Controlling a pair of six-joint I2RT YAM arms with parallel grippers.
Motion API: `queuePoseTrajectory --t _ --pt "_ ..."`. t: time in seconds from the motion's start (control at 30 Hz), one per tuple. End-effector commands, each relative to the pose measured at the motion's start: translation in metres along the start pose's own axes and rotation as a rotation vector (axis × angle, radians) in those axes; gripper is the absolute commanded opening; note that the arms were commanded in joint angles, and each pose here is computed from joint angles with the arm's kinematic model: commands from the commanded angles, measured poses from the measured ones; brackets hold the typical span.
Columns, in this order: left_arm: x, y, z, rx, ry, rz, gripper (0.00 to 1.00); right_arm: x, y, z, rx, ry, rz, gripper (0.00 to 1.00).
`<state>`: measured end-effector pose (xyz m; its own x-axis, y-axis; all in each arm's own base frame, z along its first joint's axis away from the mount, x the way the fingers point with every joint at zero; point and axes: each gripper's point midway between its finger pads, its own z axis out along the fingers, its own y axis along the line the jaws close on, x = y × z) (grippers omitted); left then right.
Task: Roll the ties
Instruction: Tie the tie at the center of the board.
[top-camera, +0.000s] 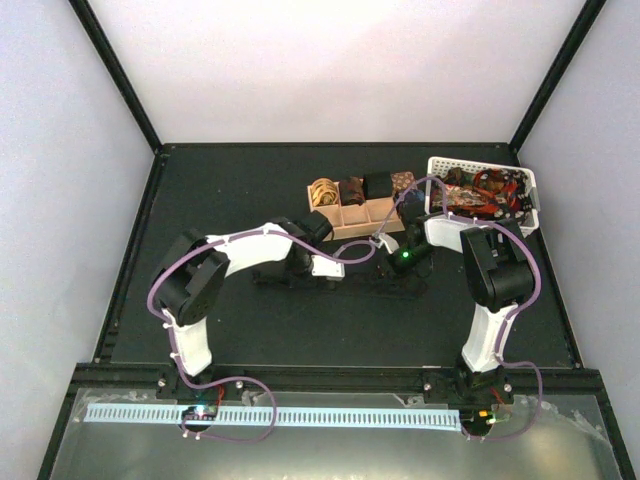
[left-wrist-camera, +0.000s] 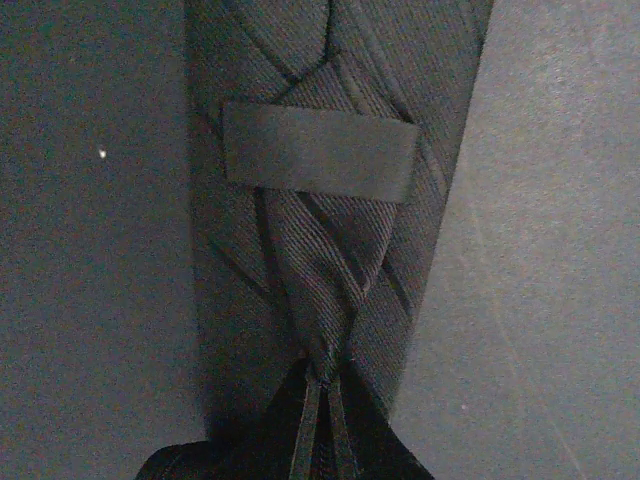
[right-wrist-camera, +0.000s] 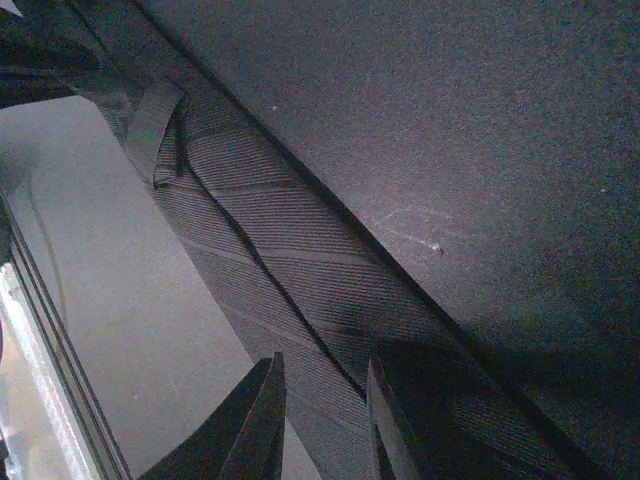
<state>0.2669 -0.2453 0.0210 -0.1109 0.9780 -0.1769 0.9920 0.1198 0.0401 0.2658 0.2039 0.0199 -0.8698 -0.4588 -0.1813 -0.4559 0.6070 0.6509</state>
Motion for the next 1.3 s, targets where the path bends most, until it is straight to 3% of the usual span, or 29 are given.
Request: queuePoseTrajectory --t 0.0,0.8,1.27 --pt "-0.008 -0.008 -0.001 0.04 -0.015 -0.018 0.02 0.003 -0.005 0.001 0.021 0.016 0.003 0.28" --pt "-0.042 -0.019 0.007 0.122 -0.188 -0.126 0.02 -0.029 0.033 0.012 -0.2 -0.009 0.03 0.37" --pt "-0.049 -0.02 0.008 0.158 -0.196 -0.124 0.02 -0.02 0.028 0.042 -0.165 0.052 0.071 0.39"
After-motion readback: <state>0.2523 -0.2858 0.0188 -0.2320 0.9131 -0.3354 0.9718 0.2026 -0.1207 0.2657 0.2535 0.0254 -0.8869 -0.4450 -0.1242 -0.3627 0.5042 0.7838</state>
